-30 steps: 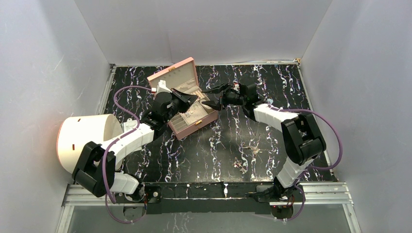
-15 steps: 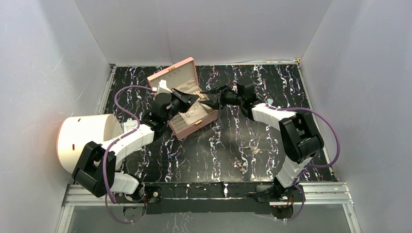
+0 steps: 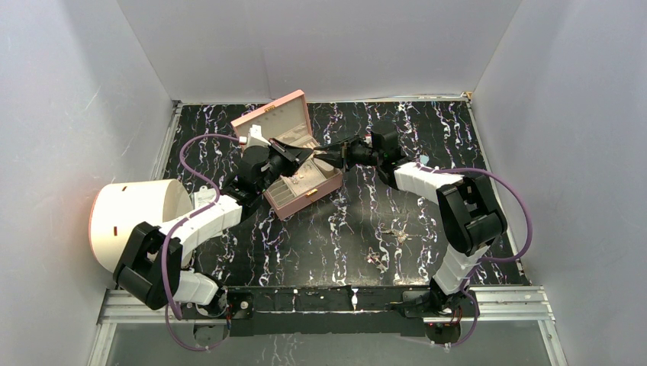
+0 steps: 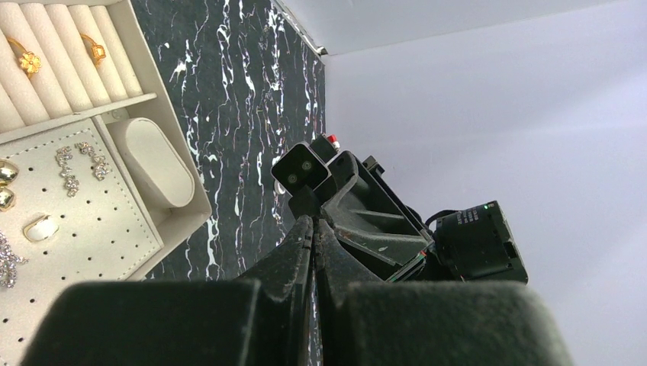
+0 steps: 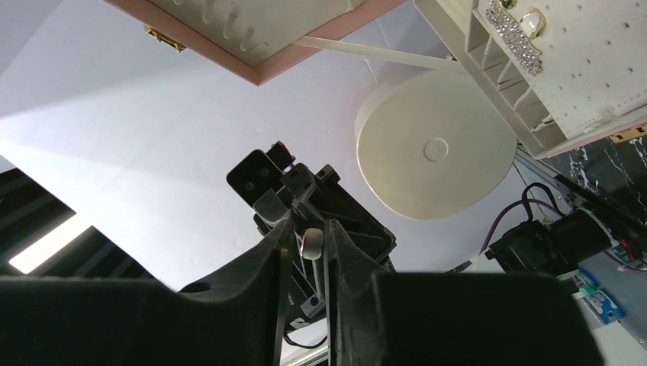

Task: Organize the mixed jewelry
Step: Pick up the jewelry from the jewelry box.

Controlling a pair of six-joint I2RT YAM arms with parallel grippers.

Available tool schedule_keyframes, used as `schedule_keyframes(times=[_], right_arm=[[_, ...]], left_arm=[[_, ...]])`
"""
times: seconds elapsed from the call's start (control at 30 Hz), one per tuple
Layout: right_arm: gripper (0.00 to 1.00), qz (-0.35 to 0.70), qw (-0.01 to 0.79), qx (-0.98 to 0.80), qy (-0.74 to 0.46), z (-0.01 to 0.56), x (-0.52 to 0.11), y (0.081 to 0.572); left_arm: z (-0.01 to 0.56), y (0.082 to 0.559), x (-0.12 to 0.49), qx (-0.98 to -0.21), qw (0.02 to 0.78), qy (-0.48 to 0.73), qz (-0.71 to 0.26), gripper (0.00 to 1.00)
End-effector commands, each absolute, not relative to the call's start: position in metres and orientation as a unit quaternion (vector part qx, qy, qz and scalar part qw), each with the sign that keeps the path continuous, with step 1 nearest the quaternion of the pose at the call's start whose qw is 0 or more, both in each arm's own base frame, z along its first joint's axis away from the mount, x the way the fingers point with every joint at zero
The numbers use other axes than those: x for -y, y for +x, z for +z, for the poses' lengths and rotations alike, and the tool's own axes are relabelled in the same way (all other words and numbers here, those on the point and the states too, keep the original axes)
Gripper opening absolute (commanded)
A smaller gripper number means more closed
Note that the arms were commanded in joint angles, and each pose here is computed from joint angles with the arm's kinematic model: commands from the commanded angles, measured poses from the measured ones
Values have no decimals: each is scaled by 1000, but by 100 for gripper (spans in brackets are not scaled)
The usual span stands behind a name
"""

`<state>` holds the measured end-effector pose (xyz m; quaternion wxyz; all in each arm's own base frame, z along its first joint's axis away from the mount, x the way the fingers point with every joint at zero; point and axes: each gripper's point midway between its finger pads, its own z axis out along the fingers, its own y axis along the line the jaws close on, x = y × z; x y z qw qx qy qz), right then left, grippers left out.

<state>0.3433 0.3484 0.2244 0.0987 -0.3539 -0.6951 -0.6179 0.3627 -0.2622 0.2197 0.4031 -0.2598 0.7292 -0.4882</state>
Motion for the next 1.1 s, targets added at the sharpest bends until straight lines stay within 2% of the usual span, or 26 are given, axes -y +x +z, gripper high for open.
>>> schedule_keyframes(times=[0.0,0.13,0.43,0.63,0.83,1.07], right_arm=[[28,-647,85,682,-331,250,-352,346],[26,-649,85,681,-328,251,-352,346],[15,-653,82,680,-324,252,-352,344],[12,-652,69,686,-317,251,-351,343],[12,-628,36,718,-299,243,-348,341],[12,-559,-31,790,-249,220,-338,337]], left_arm=[[233,363,259,-718,420,-250,-496,0],[232,363,259,-719,419,-250,-495,0],[232,363,259,-720,419,-251,-493,0],[231,363,257,-723,416,-258,-487,1],[234,363,242,-729,428,-278,-455,33],[243,350,208,-743,467,-281,-388,50]])
